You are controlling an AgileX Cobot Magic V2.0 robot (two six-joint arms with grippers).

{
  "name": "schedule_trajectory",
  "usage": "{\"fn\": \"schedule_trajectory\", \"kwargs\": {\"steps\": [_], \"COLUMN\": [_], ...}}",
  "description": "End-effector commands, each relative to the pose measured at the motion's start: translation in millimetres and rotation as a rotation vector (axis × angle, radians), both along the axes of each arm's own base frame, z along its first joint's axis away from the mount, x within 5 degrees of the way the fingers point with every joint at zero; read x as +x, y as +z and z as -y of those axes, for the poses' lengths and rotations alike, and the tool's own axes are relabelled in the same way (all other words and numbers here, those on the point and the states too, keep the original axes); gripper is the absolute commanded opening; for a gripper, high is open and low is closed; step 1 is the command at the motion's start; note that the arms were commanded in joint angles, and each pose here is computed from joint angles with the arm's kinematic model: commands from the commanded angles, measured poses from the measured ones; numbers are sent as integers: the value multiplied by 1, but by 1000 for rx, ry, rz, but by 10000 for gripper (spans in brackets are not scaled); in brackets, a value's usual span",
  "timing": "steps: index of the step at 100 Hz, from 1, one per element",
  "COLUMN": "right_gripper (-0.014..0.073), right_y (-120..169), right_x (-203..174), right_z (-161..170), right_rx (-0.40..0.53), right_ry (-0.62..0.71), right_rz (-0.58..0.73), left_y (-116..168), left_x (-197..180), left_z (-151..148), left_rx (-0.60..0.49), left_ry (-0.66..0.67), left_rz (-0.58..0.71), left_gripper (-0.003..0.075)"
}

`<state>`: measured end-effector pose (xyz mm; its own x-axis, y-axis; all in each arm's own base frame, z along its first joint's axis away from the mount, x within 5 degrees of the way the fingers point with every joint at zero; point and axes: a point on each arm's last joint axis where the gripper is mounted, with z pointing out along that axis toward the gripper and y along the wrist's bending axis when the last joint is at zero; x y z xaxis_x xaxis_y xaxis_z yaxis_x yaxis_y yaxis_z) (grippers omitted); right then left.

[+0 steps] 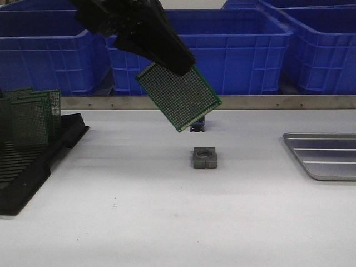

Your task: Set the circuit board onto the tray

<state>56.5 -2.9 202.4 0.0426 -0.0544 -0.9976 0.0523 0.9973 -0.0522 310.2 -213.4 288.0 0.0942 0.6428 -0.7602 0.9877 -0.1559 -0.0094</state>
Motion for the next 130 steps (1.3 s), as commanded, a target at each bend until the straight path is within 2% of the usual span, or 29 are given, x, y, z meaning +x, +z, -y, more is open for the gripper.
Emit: {"fn": "schedule_trajectory", "kwargs": {"steps": [1, 10, 22, 41, 56, 61, 68, 80, 84, 89, 96, 103, 105, 116, 130], "right_gripper": [-113, -113, -113, -113, -99, -62, 41, 314, 378, 432, 433, 433, 433, 433, 433], "right_y": [22, 34, 45, 64, 72, 74, 76, 83, 86, 89, 93, 94, 94, 90, 83], "right_x": [-5, -7, -3, 14, 37, 45, 55, 72, 76, 82, 87, 93, 96, 110, 130], "right_z": [0, 0, 1, -3, -6, -8, -13, -26, -33, -43, -57, -71, -76, -91, -109], "right_rx": [-8, -14, -2, 140, 211, 208, 218, 236, 249, 221, 134, 26, -42, -232, -367], "right_ry": [2, -3, -11, 24, 56, 80, 131, 277, 341, 426, 549, 648, 689, 767, 833], "right_rz": [153, 107, -92, -363, -469, -500, -535, -568, -566, -560, -546, -531, -518, -492, -496], "left_y": [32, 32, 32, 32, 32, 32, 32, 32, 32, 32, 32, 32, 32, 32, 32], "left_x": [-15, -15, -15, -15, -15, -15, -15, -15, -15, -15, -15, -15, -15, -15, -15], "left_z": [2, 2, 2, 2, 2, 2, 2, 2, 2, 2, 2, 2, 2, 2, 2], "left_rx": [-89, -89, -89, -89, -89, -89, -89, -89, -89, -89, -89, -89, -89, -89, -89], "left_ry": [-42, -42, -42, -42, -42, -42, -42, -42, -42, -42, -42, -42, -42, -42, -42], "left_rz": [2, 2, 2, 2, 2, 2, 2, 2, 2, 2, 2, 2, 2, 2, 2], "left_gripper": [-20, -20, -20, -20, -20, -20, -20, -20, -20, -20, -20, -20, -20, -20, -20]}}
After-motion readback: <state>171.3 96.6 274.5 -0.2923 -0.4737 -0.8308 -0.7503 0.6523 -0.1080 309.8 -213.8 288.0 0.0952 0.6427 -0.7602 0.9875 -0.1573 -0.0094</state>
